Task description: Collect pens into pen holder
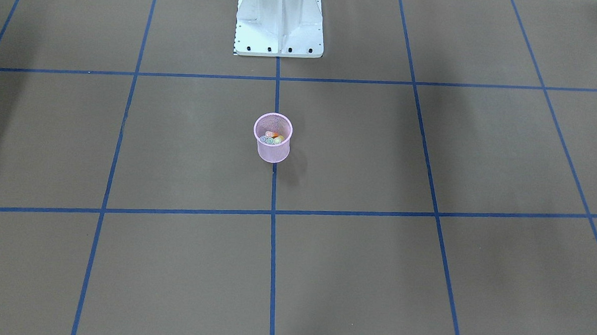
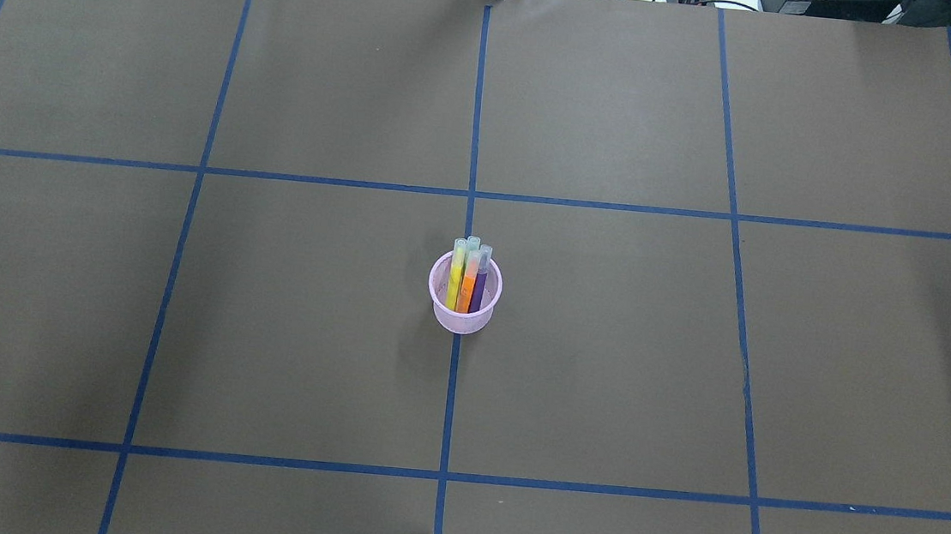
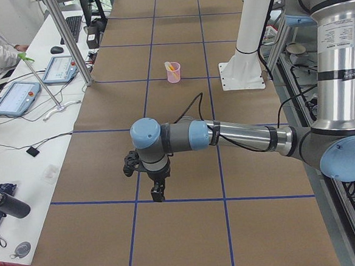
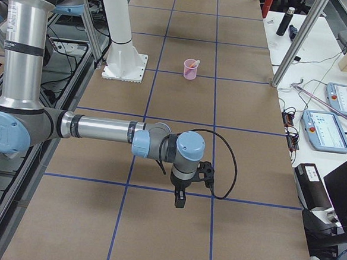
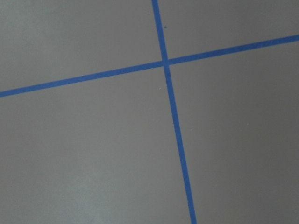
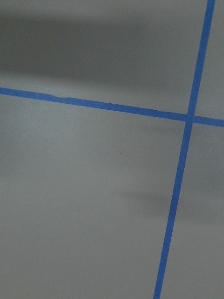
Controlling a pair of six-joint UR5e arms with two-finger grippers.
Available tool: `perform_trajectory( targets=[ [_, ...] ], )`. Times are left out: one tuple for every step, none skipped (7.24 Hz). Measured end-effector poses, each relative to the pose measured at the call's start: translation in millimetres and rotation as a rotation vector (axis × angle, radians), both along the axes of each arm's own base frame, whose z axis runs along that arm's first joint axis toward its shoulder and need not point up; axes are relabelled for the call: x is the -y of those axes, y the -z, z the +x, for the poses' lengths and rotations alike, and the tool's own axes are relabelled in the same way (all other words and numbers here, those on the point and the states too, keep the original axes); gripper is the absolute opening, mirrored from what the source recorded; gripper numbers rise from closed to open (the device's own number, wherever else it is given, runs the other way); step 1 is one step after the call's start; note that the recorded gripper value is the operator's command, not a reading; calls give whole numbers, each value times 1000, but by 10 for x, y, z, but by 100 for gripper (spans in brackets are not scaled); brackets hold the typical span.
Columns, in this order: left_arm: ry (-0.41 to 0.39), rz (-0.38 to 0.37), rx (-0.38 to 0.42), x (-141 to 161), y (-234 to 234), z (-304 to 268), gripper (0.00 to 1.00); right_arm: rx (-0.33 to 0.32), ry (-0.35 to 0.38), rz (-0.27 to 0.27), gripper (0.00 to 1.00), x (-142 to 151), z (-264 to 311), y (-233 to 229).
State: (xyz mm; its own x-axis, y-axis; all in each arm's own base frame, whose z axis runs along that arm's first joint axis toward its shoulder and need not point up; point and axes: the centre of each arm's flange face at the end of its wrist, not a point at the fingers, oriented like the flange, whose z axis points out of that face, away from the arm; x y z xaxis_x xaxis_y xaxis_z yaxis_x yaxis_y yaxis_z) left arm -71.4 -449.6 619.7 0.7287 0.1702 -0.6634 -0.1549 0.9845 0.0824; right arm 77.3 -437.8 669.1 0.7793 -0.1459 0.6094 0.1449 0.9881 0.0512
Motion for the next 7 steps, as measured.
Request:
perform_trajectory(
  targets=[
    [27,-16,-29,-69,-25,16,100,1,-1,2,100,10,-1,14],
    [57,-37,-43,-93,-8,26,100,1,-3,4,100,17,-1,22],
    [73,-47,-48,-101,2,28,100,0,-3,4,100,19,-1,25],
    [79,-54,-49,-102,-12,31,100,0,-3,3,100,20,-1,23],
    [81,-63,-49,-98,-50,36,100,-1,-3,3,100,20,0,21],
    [81,-68,-47,-88,-82,41,100,0,-4,3,100,21,-1,21],
    [81,-66,-45,-68,-83,41,100,0,-4,3,100,21,-1,21]
  ],
)
